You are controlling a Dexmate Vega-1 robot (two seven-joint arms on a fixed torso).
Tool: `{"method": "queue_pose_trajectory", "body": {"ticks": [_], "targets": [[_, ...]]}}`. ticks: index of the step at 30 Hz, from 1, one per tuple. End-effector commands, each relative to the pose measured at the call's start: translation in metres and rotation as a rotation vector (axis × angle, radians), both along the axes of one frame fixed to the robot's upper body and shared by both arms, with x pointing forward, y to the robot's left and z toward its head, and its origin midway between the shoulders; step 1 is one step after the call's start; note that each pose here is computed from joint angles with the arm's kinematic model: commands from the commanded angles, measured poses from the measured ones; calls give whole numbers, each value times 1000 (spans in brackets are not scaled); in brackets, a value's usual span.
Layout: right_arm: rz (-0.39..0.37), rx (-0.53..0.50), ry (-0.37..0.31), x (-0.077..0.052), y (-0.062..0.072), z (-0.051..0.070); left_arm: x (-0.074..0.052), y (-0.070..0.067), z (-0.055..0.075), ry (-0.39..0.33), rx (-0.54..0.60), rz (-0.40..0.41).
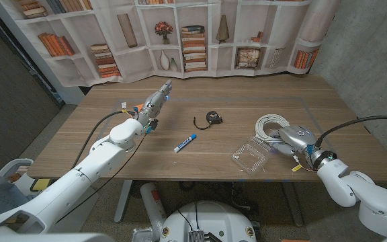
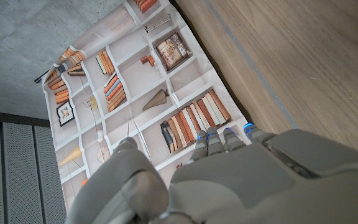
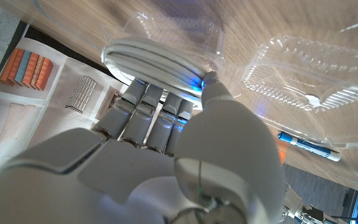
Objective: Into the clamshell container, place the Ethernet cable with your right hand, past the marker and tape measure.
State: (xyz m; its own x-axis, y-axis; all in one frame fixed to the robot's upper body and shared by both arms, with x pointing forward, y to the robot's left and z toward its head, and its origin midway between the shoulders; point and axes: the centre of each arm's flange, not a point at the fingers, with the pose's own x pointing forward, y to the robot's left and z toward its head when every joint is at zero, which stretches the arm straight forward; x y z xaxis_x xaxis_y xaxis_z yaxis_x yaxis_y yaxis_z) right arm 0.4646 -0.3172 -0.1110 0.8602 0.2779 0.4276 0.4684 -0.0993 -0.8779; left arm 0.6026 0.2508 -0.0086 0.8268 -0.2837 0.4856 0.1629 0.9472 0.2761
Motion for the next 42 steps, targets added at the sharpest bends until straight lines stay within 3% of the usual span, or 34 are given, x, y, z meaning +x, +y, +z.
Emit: {"method": "queue_pose_trajectory", "body": {"ticks": [1, 22, 33, 42], "targets": [[-12, -18, 2, -5, 2, 6, 1, -1, 2, -3, 6, -4], [-65, -74, 58, -11, 2, 14, 4, -1, 1, 2, 6, -16], [-76, -65, 43, -16, 1, 15, 7, -4, 0, 4, -5, -23], [-64, -46, 15, -23, 2, 24, 10, -9, 1, 3, -3, -37]]}}
